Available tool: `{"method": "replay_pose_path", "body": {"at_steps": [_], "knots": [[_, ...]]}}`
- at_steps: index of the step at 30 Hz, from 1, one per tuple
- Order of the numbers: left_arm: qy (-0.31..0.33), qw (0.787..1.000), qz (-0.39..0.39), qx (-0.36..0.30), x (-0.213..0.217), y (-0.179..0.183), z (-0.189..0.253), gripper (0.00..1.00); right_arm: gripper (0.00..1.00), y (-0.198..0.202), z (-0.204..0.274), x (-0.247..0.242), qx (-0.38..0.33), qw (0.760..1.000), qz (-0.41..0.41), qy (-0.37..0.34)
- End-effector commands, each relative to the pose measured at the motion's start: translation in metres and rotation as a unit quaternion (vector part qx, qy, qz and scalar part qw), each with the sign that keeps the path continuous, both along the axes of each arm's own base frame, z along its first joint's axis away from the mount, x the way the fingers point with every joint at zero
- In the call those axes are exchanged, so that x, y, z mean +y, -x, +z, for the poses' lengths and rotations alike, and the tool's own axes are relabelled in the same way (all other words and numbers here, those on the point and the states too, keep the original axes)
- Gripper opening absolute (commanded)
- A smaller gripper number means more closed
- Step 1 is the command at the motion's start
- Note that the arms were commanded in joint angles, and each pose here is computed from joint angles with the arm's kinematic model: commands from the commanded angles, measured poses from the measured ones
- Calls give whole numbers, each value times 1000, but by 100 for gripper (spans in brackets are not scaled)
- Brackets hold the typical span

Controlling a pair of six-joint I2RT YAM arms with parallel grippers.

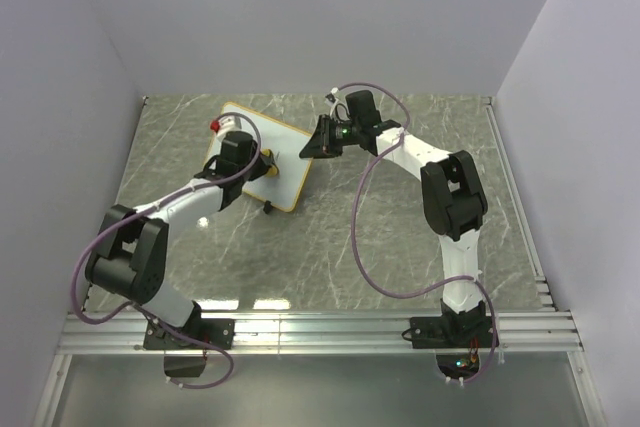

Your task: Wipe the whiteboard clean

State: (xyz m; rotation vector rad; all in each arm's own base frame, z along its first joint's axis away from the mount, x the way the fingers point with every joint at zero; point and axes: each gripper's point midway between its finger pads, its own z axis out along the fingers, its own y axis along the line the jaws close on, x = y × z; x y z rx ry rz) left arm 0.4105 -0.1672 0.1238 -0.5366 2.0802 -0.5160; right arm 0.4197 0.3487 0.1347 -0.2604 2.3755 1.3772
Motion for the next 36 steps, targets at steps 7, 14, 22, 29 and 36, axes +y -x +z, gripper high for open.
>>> {"method": "replay_pose_path", "body": {"at_steps": [7,14,22,29,36], "knots": [[-27,995,77,58,90,1,-55,0,0,21,-2,-11,51,998,-16,29],[-6,997,49,53,79,2,-55,0,0,17,-3,-10,51,998,-19,29],[21,1000,5,-3,31,-37,14,0,0,14,1,-8,48,998,-20,23],[33,999,31,21,62,-66,12,0,0,29,5,-13,43,999,-30,2],[14,996,48,75,93,-48,-37,0,0,37,16,-16,34,998,-42,-16]]}}
